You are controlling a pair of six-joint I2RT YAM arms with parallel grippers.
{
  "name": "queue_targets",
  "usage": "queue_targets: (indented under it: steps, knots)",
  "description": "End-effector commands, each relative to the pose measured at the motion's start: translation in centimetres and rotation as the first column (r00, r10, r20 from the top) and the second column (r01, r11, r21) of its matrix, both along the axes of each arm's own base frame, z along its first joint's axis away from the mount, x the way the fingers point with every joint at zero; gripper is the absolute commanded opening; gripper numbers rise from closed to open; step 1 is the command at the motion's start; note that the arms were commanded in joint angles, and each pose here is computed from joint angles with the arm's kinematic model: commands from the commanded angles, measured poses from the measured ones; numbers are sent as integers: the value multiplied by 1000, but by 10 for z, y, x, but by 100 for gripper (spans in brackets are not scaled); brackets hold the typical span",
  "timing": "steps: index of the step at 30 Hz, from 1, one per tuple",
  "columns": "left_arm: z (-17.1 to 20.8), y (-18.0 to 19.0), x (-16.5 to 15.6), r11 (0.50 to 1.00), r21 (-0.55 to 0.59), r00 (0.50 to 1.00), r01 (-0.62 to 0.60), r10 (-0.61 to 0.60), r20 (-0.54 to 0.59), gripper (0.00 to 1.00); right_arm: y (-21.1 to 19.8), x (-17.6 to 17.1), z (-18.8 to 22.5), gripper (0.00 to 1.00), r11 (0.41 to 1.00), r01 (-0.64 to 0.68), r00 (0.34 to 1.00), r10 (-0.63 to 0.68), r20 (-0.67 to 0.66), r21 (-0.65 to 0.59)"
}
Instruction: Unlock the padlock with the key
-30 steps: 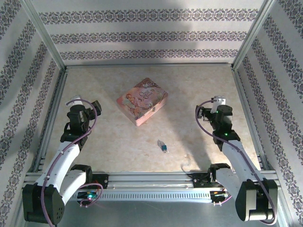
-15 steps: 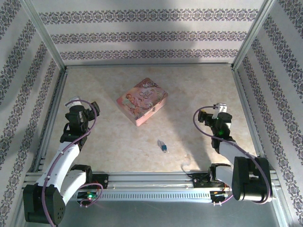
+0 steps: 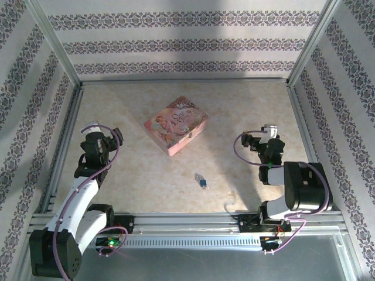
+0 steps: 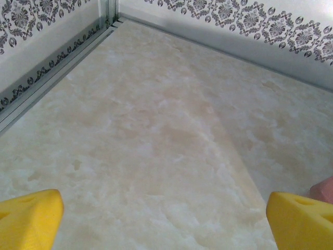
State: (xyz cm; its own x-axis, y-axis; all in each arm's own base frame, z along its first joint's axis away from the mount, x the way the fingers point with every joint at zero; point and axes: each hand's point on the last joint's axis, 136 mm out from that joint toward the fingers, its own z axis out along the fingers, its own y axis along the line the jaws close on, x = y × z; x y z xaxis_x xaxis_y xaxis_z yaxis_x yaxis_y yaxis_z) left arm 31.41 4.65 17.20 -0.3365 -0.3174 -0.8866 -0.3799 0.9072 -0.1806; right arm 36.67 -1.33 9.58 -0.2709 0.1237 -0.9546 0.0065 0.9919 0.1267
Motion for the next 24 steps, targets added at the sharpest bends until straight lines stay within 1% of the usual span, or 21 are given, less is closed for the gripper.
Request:
queue_targets:
  steps: [1,3,6,8,9,11,16,24]
  knots:
    - [-4,6,-5,1000,25,1000,-9,9,-15,100,3,7,16,98,1000,-27,995,26,96,14]
    - [-5,8,-5,1000,27,1000,-11,12,-19,100,4,12,18,98,999,-35,995,33,98,19]
    - [-6,10,-5,999,29,1000,-17,18,-24,100,7,22,13,98,999,-34,999,34,39,-1]
    - [-7,11,-5,999,31,999,-21,22,-26,99,11,24,3,98,999,-21,1000,20,-24,-45]
    - [-8,12,-5,999,31,999,-23,24,-29,99,13,32,11,98,998,-12,1000,12,-13,-69]
    - [-8,14,-5,999,33,999,-29,30,-31,100,14,33,10,98,996,1,1000,-3,-20,-94]
    - [-14,22,-6,998,46,998,-47,49,-38,99,14,32,10,98,995,1,1000,-3,-20,-95]
    - [-39,32,-6,995,76,994,-57,64,-85,99,14,32,10,98,995,2,1000,-4,-21,-97]
